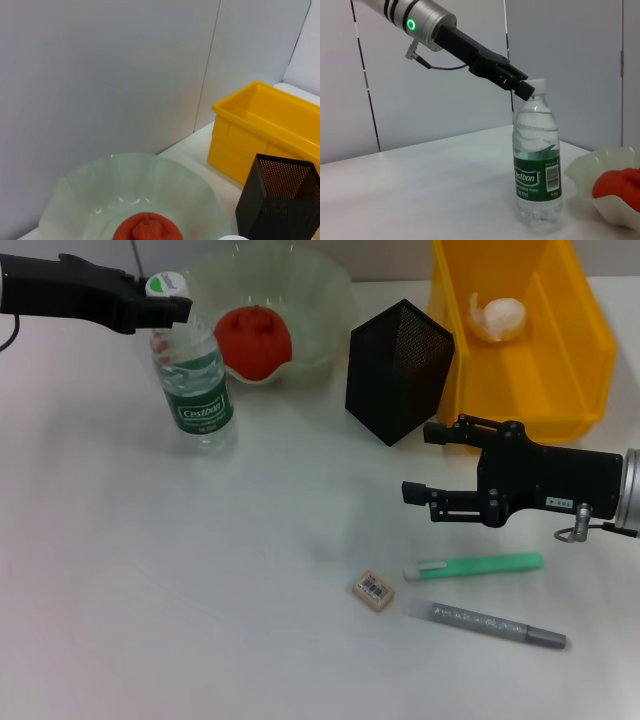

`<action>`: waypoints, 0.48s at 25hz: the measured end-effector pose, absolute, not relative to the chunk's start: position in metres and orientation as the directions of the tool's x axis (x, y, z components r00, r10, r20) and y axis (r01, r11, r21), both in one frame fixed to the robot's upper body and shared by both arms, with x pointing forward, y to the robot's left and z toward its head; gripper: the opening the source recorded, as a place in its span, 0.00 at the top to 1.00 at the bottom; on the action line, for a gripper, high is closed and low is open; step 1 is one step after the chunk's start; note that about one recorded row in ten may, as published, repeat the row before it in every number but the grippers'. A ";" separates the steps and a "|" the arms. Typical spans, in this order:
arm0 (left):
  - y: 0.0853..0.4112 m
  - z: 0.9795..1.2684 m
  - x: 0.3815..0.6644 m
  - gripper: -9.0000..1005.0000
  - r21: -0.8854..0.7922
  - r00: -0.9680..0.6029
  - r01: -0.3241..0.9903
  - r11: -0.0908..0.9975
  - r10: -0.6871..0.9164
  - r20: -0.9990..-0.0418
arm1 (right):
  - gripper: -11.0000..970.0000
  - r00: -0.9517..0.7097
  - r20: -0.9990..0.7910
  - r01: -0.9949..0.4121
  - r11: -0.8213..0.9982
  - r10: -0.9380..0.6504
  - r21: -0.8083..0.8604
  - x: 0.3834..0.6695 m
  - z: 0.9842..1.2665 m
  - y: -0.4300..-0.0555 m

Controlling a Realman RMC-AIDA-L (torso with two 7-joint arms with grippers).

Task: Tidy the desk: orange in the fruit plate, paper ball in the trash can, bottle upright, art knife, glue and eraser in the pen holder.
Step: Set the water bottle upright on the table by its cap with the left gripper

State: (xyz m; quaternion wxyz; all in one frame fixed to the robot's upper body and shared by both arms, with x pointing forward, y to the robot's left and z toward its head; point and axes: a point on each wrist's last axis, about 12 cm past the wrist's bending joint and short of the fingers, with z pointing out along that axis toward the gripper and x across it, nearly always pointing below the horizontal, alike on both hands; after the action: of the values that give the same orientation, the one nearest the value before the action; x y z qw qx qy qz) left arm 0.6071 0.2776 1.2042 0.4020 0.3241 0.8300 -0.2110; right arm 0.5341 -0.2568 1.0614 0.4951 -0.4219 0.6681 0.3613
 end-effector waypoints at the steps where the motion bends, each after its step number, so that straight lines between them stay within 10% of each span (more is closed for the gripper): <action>1: 0.279 1.204 0.607 0.56 -0.089 -0.464 0.707 0.702 0.365 -0.807 | 0.14 -0.154 -0.966 -0.921 0.383 -0.206 0.065 0.534 1.061 -0.257; 12: 0.279 1.203 0.606 0.56 -0.080 -0.452 0.709 0.701 0.364 -0.814 | 0.14 -0.156 -0.967 -0.921 0.383 -0.203 0.068 0.533 1.061 -0.257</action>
State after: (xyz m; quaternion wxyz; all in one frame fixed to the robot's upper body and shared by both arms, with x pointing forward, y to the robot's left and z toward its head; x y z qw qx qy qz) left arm 0.6063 0.2792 1.2030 0.4104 0.3247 0.8258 -0.2100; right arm 0.5330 -0.2566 1.0608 0.4947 -0.4208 0.6683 0.3628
